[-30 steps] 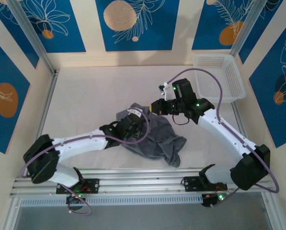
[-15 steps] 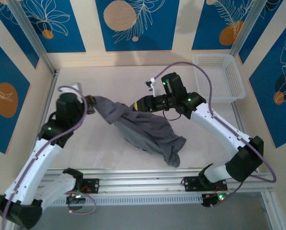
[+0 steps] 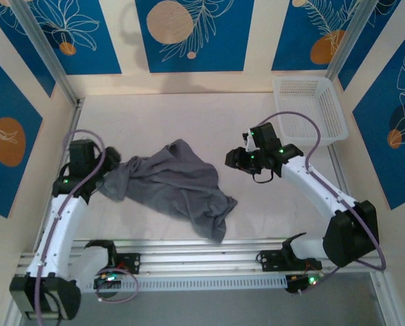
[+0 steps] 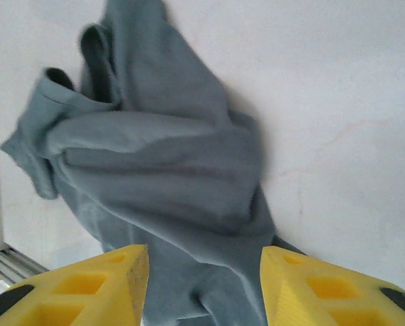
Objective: Fold the inside-out t-shirt
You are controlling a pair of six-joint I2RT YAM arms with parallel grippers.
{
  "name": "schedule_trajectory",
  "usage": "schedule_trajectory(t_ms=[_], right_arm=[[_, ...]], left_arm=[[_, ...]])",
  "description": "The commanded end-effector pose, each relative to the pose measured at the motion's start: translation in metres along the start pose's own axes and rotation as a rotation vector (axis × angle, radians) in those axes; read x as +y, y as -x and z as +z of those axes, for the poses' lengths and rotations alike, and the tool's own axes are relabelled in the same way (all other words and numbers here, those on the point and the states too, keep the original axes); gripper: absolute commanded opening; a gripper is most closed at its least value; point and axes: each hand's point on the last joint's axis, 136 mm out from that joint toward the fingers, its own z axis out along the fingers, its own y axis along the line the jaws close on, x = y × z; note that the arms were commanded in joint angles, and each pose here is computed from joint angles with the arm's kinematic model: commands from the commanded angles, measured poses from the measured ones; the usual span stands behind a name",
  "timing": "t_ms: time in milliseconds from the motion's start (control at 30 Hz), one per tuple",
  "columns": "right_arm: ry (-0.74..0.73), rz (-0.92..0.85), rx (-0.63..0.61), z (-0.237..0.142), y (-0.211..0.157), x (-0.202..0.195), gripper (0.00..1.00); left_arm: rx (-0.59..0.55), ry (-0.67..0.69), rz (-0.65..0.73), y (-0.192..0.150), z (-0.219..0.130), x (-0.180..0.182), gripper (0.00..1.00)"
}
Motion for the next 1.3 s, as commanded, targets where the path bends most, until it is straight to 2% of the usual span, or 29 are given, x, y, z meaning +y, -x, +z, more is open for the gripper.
schedule_trajectory(t_ms=[0,100,233,400,433,467,500,533,567,600,633,733,833,900,933,1033,1100,1200,1267], right_arm=[[0.004,-0.048,0.024,0.021,0.005,0.007,0.53],[0.027,-0.096,0.072,0.051,0.011,0.017,0.58],[0.045,-0.102,0.147,0.098,0.017,0.016,0.59],[0.056,-0.122,0.210,0.139,0.013,0.016,0.58],[0.069,-0.126,0.231,0.146,0.009,0.018,0.55],[0.088,-0.128,0.254,0.149,0.004,0.021,0.47],[0.124,-0.133,0.277,0.150,-0.003,0.027,0.33],[0.162,-0.147,0.289,0.148,-0.009,0.036,0.16],[0.184,-0.159,0.290,0.145,-0.014,0.042,0.05],[0.210,-0.188,0.281,0.138,-0.021,0.050,0.00],[0.248,-0.236,0.265,0.128,-0.029,0.063,0.00],[0.347,-0.424,0.272,0.107,-0.076,0.098,0.00],[0.378,-0.570,0.424,0.110,-0.149,0.112,0.00],[0.361,-0.583,0.500,0.117,-0.174,0.108,0.00],[0.357,-0.574,0.510,0.117,-0.177,0.108,0.07],[0.362,-0.594,0.410,0.100,-0.158,0.121,0.32],[0.339,-0.619,0.299,0.085,-0.131,0.127,0.42],[0.252,-0.561,0.138,0.076,-0.080,0.116,0.46],[0.148,-0.469,0.061,0.078,-0.044,0.093,0.46]], left_arm=[[0.118,-0.154,0.305,-0.026,0.005,-0.072,0.67],[0.273,-0.116,0.423,-0.059,0.039,-0.088,0.74],[0.390,-0.063,0.459,-0.079,0.086,-0.096,0.88],[0.417,0.036,0.485,-0.086,0.135,-0.093,0.97],[0.417,0.057,0.491,-0.087,0.144,-0.092,0.96],[0.419,0.070,0.494,-0.087,0.150,-0.090,0.92],[0.430,0.069,0.489,-0.089,0.156,-0.089,0.83],[0.445,0.053,0.474,-0.091,0.160,-0.089,0.61],[0.460,0.032,0.453,-0.093,0.162,-0.090,0.36],[0.469,0.007,0.430,-0.093,0.161,-0.091,0.08],[0.463,-0.003,0.414,-0.090,0.159,-0.090,0.00],[0.381,0.019,0.387,-0.070,0.143,-0.081,0.00],[0.277,0.116,0.317,-0.053,0.121,-0.052,0.00],[0.237,0.212,0.272,-0.054,0.112,-0.025,0.00],[0.233,0.251,0.256,-0.059,0.109,-0.013,0.00],[0.226,0.375,0.198,-0.075,0.102,0.025,0.00],[0.200,0.474,0.163,-0.078,0.093,0.049,0.00],[0.151,0.589,0.110,-0.075,0.080,0.078,0.00],[0.132,0.616,0.081,-0.072,0.074,0.087,0.10]])
